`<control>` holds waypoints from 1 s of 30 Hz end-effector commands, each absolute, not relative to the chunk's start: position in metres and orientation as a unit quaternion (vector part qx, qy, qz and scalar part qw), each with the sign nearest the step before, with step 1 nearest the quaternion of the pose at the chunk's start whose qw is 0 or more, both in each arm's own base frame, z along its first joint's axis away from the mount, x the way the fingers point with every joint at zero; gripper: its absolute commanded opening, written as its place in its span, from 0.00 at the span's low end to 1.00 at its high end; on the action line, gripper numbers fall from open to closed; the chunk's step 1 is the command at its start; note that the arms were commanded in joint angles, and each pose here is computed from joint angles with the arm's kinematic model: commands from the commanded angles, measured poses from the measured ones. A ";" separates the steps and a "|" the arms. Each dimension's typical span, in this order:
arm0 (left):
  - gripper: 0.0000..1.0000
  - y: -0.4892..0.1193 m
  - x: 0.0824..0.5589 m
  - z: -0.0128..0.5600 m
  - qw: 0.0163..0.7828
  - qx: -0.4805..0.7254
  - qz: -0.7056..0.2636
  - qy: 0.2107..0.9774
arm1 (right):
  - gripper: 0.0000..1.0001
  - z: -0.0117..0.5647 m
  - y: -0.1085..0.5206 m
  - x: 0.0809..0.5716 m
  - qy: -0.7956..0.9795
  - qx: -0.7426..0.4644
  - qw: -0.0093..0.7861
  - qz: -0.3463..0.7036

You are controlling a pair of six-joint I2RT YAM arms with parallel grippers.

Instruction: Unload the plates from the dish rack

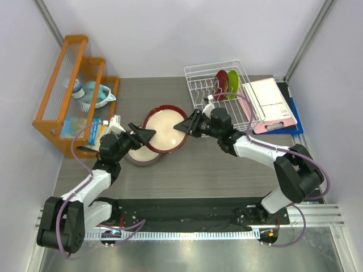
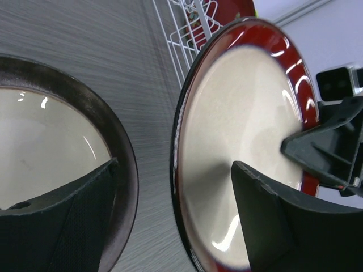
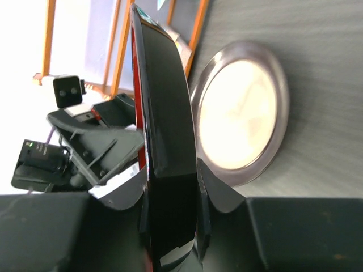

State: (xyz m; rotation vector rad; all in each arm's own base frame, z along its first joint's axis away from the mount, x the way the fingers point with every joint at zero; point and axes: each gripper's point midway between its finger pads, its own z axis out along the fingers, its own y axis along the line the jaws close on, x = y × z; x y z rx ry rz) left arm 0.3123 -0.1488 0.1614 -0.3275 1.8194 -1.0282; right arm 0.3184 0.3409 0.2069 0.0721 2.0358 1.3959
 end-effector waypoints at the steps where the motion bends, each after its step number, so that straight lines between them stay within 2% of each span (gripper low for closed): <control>1: 0.70 -0.152 0.316 0.187 0.526 -0.116 -0.444 0.716 | 0.01 0.299 0.357 0.301 0.653 -0.001 0.351 0.671; 2: 0.63 -0.152 0.316 0.186 0.525 -0.116 -0.444 0.717 | 0.01 0.296 0.358 0.298 0.652 -0.003 0.342 0.676; 3: 0.48 -0.153 0.315 0.187 0.525 -0.114 -0.444 0.717 | 0.01 0.297 0.359 0.296 0.649 0.002 0.331 0.685; 5: 0.32 -0.153 0.316 0.184 0.521 -0.114 -0.445 0.720 | 0.01 0.300 0.363 0.293 0.633 -0.005 0.320 0.704; 6: 0.19 -0.154 0.316 0.183 0.519 -0.112 -0.446 0.721 | 0.01 0.301 0.364 0.293 0.629 -0.002 0.313 0.712; 8: 0.03 -0.156 0.315 0.181 0.513 -0.109 -0.447 0.724 | 0.01 0.301 0.367 0.293 0.623 -0.006 0.308 0.719; 9: 0.00 -0.155 0.315 0.180 0.512 -0.111 -0.446 0.725 | 0.01 0.303 0.368 0.291 0.620 -0.011 0.306 0.723; 12: 0.00 -0.152 0.314 0.180 0.520 -0.112 -0.436 0.726 | 0.01 0.303 0.370 0.293 0.626 -0.017 0.304 0.717; 13: 0.00 -0.147 0.316 0.177 0.521 -0.125 -0.421 0.732 | 0.16 0.305 0.371 0.294 0.628 -0.028 0.314 0.711; 15: 0.00 -0.140 0.316 0.184 0.540 -0.122 -0.404 0.728 | 0.36 0.297 0.371 0.297 0.652 -0.029 0.314 0.689; 17: 0.00 -0.129 0.316 0.185 0.550 -0.137 -0.374 0.735 | 0.44 0.301 0.368 0.302 0.662 -0.049 0.350 0.661; 18: 0.00 -0.124 0.316 0.185 0.557 -0.137 -0.360 0.736 | 0.48 0.283 0.365 0.305 0.699 -0.039 0.338 0.629; 20: 0.00 -0.112 0.316 0.186 0.565 -0.152 -0.330 0.741 | 0.58 0.286 0.357 0.320 0.719 -0.052 0.390 0.573; 26: 0.00 -0.090 0.311 0.201 0.593 -0.172 -0.280 0.735 | 0.65 0.285 0.314 0.339 0.778 -0.042 0.456 0.430; 30: 0.00 -0.085 0.309 0.205 0.600 -0.169 -0.268 0.734 | 0.68 0.299 0.290 0.343 0.780 -0.030 0.492 0.385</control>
